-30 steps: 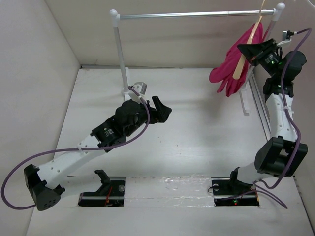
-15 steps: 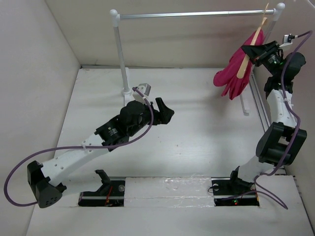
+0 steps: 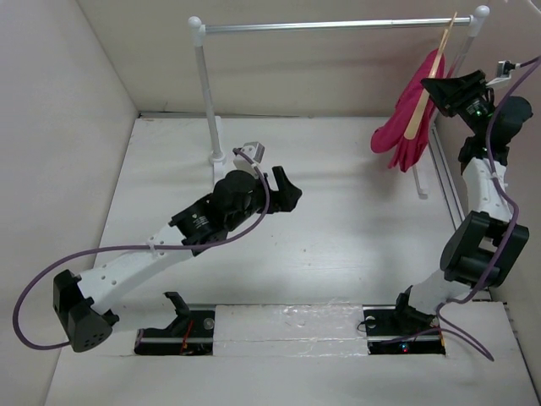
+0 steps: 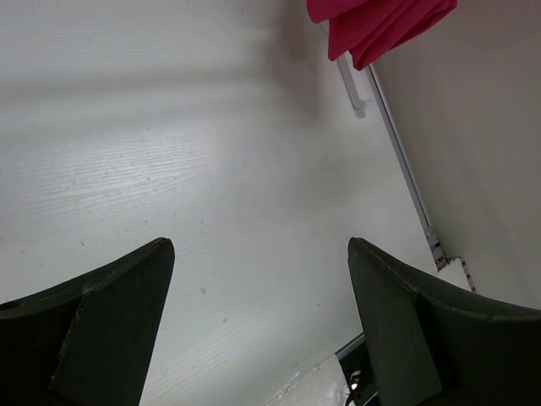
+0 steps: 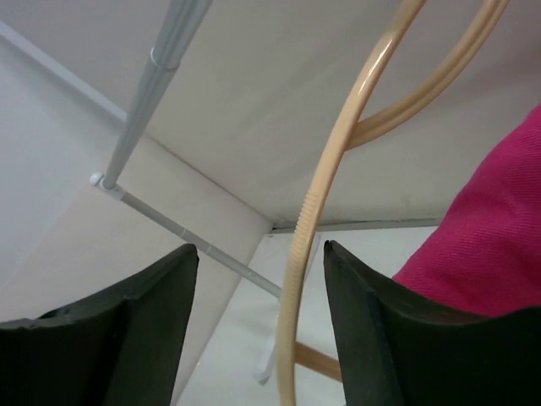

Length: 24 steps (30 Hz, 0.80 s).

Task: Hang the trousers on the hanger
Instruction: Place the hanger at the clothesline, then reset both arms

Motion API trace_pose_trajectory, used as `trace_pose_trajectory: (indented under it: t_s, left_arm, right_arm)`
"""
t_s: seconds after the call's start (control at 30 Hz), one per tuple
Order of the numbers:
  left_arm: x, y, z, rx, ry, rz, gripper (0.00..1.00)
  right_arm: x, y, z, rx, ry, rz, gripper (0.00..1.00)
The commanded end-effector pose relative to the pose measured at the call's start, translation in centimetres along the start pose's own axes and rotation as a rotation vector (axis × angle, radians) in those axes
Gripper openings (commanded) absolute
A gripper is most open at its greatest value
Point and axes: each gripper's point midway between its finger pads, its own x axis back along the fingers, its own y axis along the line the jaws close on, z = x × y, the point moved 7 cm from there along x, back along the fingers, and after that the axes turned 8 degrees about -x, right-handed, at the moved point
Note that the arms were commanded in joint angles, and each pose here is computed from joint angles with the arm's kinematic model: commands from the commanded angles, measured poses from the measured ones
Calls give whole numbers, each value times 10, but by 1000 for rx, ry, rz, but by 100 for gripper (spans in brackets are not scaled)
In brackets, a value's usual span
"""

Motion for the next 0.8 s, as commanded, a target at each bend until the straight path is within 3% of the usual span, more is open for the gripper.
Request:
trace_pose_trajectory:
  t_s: [0.0,0.13,0.17,0.27,0.3,0.43,0.57,0.7,0.77]
  left_arm:
    - [4,-10,-28,1,-74,14,80]
    - [5,-13,-55,-5,-130,29,83]
    - [4,-14,-59,-9,-131,33,89]
    - [-2,-21,-72,-31,-111,33,91]
    - [-3,-22,-72,-48,-94,26,92]
    - [-1,-32,-81,-49,-94,73,94]
    - [4,-30,-85,-28,-119,81,97]
    - [14,-21,-80,0,-137,45,97]
    - [23,-11,-71,5,-138,19,97]
  right_arm:
    - [14,33,-21,207,-32,-21,70]
    - [28,45,-33,320,-41,57,69]
    - [33,42,-36,311,-45,94,69]
    - [44,59,-45,386,-60,124,70]
    - [49,63,-48,407,-69,133,77]
    - [65,89,-47,523,-66,135,81]
    - [62,117,-2,590,9,53,81]
    - [55,124,87,600,193,-54,81]
    - [70,133,116,678,219,-46,81]
